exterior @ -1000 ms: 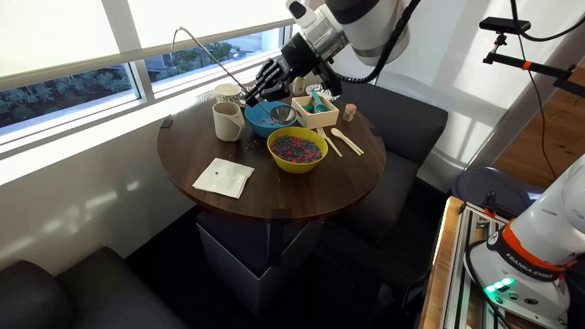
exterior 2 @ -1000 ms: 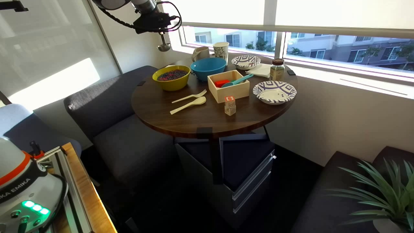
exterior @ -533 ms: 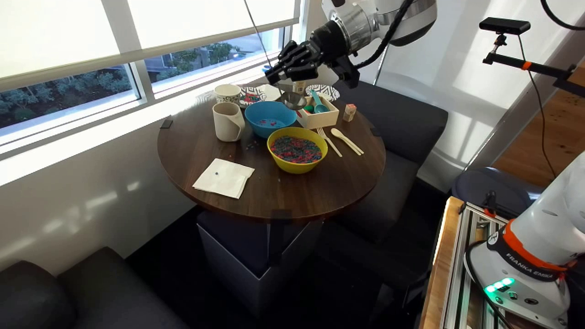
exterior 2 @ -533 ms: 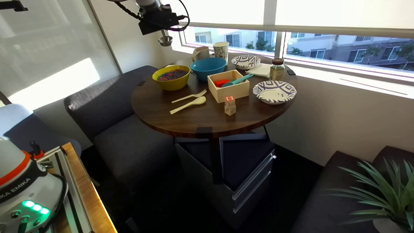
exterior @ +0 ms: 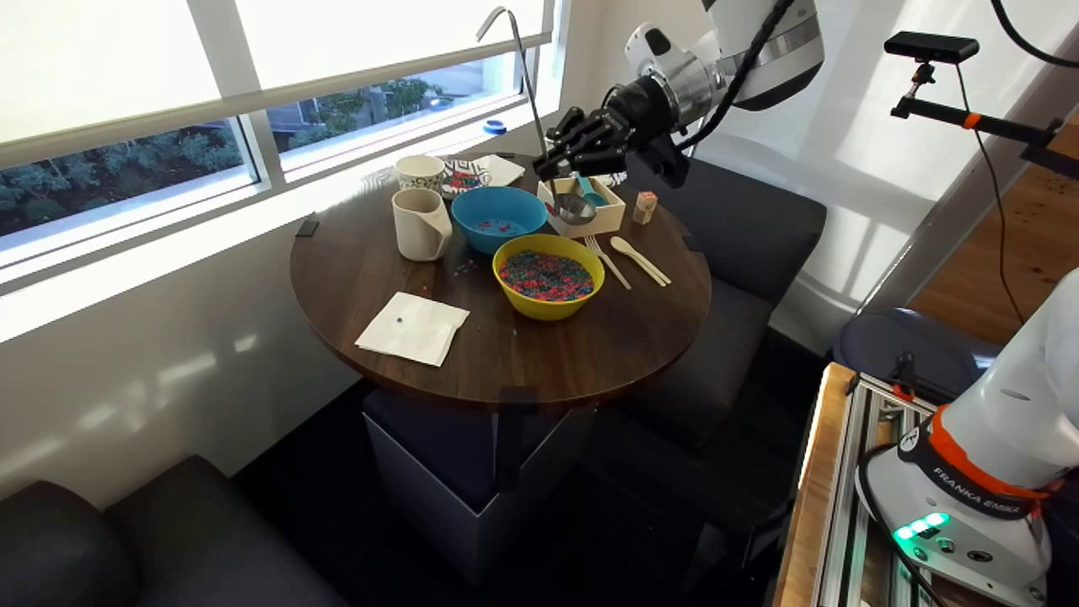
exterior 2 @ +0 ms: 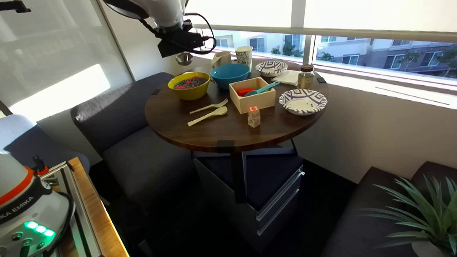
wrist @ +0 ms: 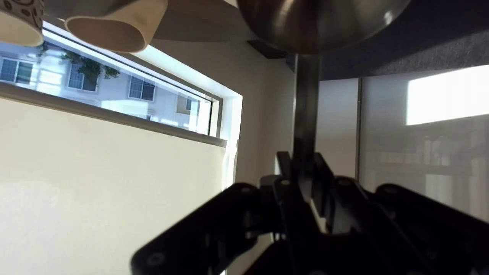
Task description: Remove the silver spoon from the yellow bowl and put it on the table
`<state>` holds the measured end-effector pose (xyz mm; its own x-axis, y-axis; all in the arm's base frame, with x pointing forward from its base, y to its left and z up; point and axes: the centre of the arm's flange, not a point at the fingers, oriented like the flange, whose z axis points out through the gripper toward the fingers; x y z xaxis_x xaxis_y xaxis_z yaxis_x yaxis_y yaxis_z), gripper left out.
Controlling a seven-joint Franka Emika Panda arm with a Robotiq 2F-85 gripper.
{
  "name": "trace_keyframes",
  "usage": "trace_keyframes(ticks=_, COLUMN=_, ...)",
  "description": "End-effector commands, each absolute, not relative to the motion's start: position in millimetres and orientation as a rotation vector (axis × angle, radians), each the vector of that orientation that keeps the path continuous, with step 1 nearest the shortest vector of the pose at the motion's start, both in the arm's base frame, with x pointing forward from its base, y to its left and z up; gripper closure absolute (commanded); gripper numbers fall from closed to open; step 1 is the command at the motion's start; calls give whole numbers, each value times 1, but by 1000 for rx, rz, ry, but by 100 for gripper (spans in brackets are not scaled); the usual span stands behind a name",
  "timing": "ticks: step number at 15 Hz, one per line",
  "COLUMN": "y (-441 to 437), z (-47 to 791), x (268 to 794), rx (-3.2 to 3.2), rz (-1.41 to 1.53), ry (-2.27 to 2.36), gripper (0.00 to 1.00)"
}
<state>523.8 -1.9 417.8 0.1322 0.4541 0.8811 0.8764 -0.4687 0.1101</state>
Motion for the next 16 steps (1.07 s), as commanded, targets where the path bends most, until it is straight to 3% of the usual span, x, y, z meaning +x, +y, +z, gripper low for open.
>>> trace_keyframes(ticks=1, y=-2, z=405, x=507, rx=-2089, rz=-1174, ry=-1255, gripper=96)
trace_keyframes(ticks=9, y=19, z=372, x=486, rx=-2254, rz=-611, ry=-1292, gripper=96)
trace_keyframes(ticks=16, y=30, z=346, x=462, rx=-2211, rz=-315, ry=-1332, gripper=96)
